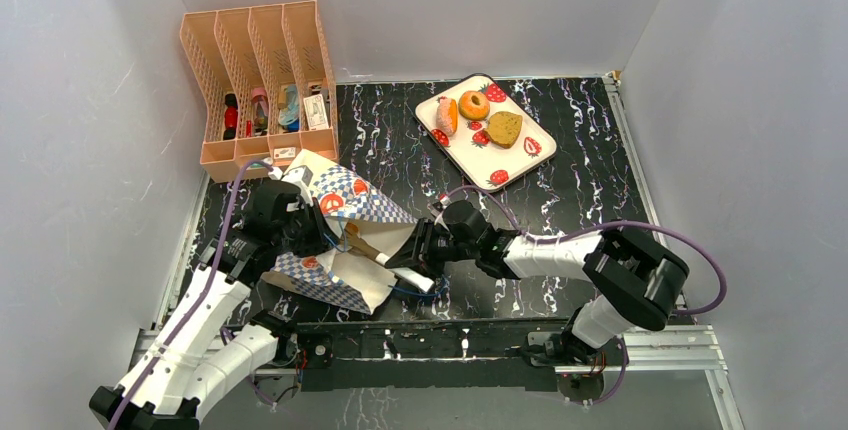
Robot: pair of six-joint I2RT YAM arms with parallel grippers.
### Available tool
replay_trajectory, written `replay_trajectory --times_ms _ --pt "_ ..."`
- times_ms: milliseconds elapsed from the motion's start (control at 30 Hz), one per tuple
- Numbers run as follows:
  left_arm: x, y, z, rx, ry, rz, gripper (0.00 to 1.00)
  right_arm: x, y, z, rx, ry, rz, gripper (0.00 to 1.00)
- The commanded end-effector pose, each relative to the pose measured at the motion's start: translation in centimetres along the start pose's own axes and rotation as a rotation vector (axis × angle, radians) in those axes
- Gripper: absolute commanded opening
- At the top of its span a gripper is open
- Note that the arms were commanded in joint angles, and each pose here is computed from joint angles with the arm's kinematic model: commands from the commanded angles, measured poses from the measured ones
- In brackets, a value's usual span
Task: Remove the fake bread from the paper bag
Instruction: Pick up the fake bread from the paper bag.
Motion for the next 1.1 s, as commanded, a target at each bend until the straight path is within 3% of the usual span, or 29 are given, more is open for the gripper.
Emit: replay_trajectory --times_ms 0,167,1067 --pt "-0.6 0.8 -0.1 0.007 -0.005 -0.039 0.00 3.1 0.0 1.4 -0.046 0.065 0.092 0.15" --pt "-0.2 0.7 0.3 -0.008 0.008 0.012 0.00 3.8 0.5 1.4 -0.050 0.074 0.098 0.00" --pt "0.0 -0.8 3.0 -0.118 0.111 0.143 0.00 4.0 4.9 0.1 -0.078 0.196 0.053 0.00"
Point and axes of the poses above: each gripper's point midway between its finger pads, its own y axis back along the fingers, its own x axis along the line the jaws close on, z = x × y, the point moved 4 cm from there along y, back along the fingers, and after that the axes turned 12 degrees about y, right-handed, at the moved point
